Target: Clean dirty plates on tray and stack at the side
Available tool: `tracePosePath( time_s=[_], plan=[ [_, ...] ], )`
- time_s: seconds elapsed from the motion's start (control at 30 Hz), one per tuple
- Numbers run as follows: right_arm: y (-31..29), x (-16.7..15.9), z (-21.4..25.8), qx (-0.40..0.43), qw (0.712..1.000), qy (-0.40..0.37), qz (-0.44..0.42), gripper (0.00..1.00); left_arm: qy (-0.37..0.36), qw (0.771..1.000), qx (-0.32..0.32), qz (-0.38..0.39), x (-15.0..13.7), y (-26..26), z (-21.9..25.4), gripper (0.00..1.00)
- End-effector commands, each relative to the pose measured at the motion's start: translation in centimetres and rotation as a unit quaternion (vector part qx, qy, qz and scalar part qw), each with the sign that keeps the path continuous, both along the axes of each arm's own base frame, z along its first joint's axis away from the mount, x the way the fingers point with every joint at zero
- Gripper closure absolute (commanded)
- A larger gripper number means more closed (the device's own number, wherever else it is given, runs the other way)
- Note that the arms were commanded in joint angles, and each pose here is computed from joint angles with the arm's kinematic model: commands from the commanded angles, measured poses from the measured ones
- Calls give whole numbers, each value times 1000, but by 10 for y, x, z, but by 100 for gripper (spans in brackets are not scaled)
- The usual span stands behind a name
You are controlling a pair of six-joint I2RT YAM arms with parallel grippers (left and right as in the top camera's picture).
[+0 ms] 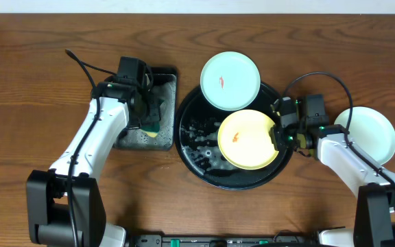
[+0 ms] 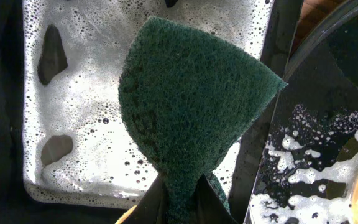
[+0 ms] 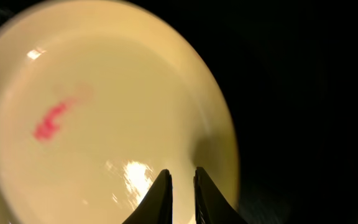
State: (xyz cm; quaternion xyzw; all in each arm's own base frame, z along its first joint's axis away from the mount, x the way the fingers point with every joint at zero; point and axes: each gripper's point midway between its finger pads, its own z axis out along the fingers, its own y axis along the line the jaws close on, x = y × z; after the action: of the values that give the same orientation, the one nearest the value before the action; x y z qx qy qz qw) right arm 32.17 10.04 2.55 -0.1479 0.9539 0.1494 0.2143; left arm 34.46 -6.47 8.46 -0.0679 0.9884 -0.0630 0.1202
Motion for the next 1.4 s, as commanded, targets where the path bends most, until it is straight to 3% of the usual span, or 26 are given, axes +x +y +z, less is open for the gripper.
tracePosePath(
  time_s=[0.0, 0.17, 0.3, 0.43, 0.57, 0.77, 0.9, 1.07, 1.23, 1.37],
  plan=[
    [21, 2, 4, 24, 999, -20, 44, 88, 5, 1000, 5, -5, -2, 3, -3, 90],
    [24, 4, 23, 46, 999, -16, 14, 85, 7, 1000, 6, -5, -3, 3, -3, 90],
    [8, -9, 43, 74, 992, 32, -95, 72, 7, 1000, 6, -5, -3, 3, -3, 90],
    [-28, -40, 35, 21, 971, 101, -214, 65, 7, 1000, 6, -5, -3, 3, -3, 90],
    [-39, -60, 18, -12, 960, 143, -239, 63, 7, 1000, 6, -5, -3, 3, -3, 90],
    [-39, -64, -13, -6, 944, 174, -281, 65, 7, 1000, 6, -5, -3, 3, -3, 90],
    [-27, -54, -26, 19, 953, 169, -250, 75, 7, 1000, 6, -5, -3, 3, -3, 90],
    [-9, -35, -23, 39, 978, 120, -166, 98, 11, 1000, 6, -5, -4, 3, -4, 90],
    [6, -24, -16, 22, 996, 59, -69, 99, 22, 1000, 8, -5, -10, 4, -5, 92],
    [12, -23, -15, 21, 997, 51, -54, 99, 24, 1000, 8, -5, -11, 4, -5, 92]
  ],
)
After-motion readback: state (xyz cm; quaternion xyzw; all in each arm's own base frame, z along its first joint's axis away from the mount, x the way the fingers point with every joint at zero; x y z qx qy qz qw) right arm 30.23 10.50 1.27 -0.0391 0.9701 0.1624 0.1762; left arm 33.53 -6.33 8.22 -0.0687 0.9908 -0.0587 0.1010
